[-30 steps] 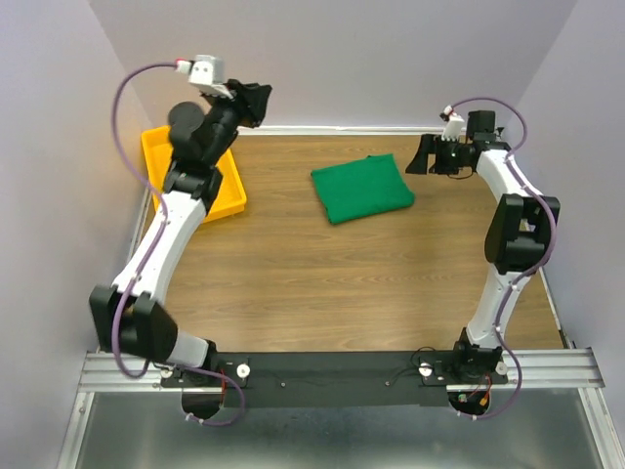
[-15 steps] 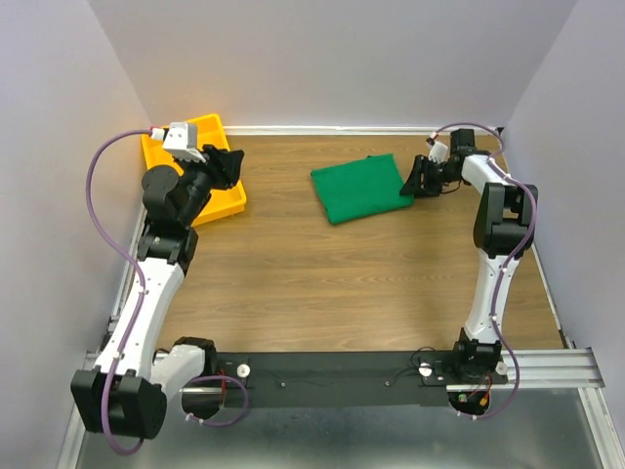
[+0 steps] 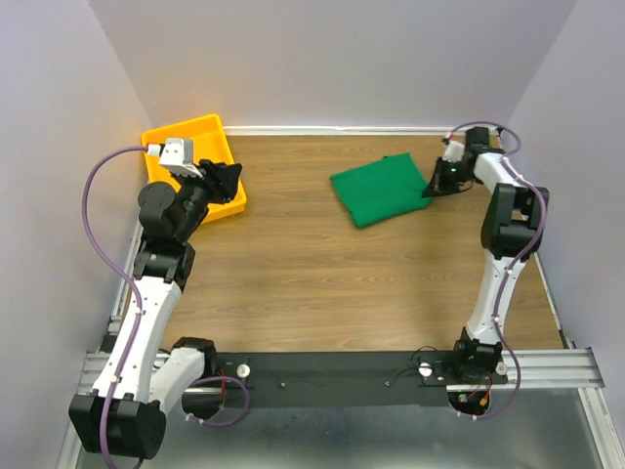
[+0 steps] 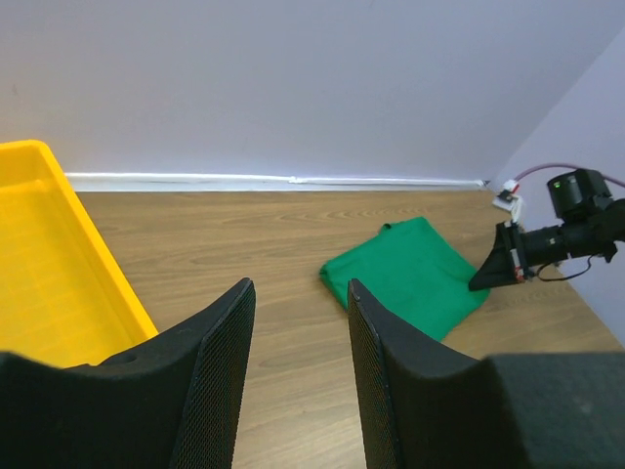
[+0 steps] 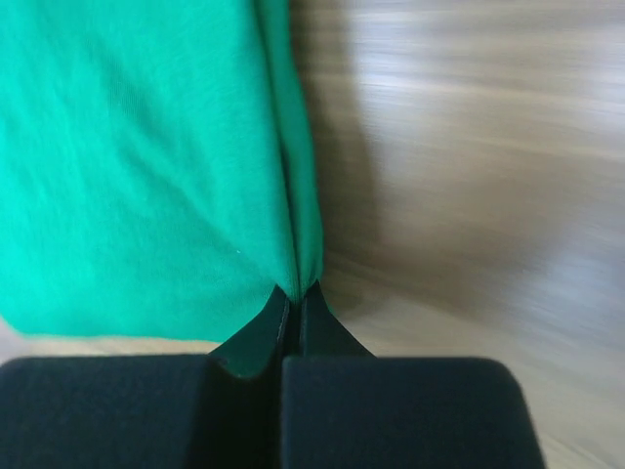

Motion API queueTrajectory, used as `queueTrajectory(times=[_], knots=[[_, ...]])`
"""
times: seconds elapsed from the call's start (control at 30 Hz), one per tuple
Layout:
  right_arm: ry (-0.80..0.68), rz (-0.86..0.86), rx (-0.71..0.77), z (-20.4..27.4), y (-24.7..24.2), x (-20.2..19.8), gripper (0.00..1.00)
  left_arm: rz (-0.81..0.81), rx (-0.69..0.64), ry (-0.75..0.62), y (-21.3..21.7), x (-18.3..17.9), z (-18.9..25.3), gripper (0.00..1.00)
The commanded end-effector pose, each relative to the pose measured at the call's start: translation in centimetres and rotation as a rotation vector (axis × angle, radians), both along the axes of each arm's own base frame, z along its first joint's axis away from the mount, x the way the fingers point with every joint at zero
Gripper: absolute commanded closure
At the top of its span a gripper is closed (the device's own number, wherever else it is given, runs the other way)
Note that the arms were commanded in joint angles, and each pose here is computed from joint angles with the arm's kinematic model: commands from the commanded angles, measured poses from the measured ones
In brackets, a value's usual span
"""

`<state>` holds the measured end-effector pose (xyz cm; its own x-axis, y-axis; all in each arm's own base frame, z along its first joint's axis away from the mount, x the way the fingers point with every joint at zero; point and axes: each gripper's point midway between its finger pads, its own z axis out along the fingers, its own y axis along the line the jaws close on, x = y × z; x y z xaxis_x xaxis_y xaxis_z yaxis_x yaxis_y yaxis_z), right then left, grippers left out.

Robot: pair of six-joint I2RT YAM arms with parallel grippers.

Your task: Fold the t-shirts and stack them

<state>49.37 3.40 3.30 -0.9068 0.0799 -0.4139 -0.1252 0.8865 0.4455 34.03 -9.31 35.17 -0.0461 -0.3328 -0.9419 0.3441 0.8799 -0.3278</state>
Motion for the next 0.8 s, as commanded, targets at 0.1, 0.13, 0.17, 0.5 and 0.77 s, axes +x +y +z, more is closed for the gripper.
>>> queueTrajectory(times=[0.1, 0.13, 0.17, 0.5, 0.77], knots=[[-0.035, -0.138, -0.308, 1.8, -15.8, -3.2, 0.99, -0.047, -0.003, 0.032, -0.5, -2.0, -2.2, 0.49], [-0.038, -0.153, -0.345, 2.1, -17.9, -4.0, 0.99, -0.052, -0.006, 0.031, -0.5, -2.3, -2.4, 0.49], [-0.025, -0.171, -0.381, 2.1, -19.3, -4.6, 0.99, -0.058, -0.007, 0.032, -0.6, -2.4, -2.5, 0.49], [-0.105, -0.120, -0.652, 7.9, -25.6, -7.1, 0.16, -0.042, 0.032, 0.057, -0.3, -1.8, -3.2, 0.49], [-0.336, 0.109, -0.569, 14.7, -19.8, -8.6, 0.00, 0.168, -0.035, 0.144, 4.3, -0.2, -3.2, 0.15]])
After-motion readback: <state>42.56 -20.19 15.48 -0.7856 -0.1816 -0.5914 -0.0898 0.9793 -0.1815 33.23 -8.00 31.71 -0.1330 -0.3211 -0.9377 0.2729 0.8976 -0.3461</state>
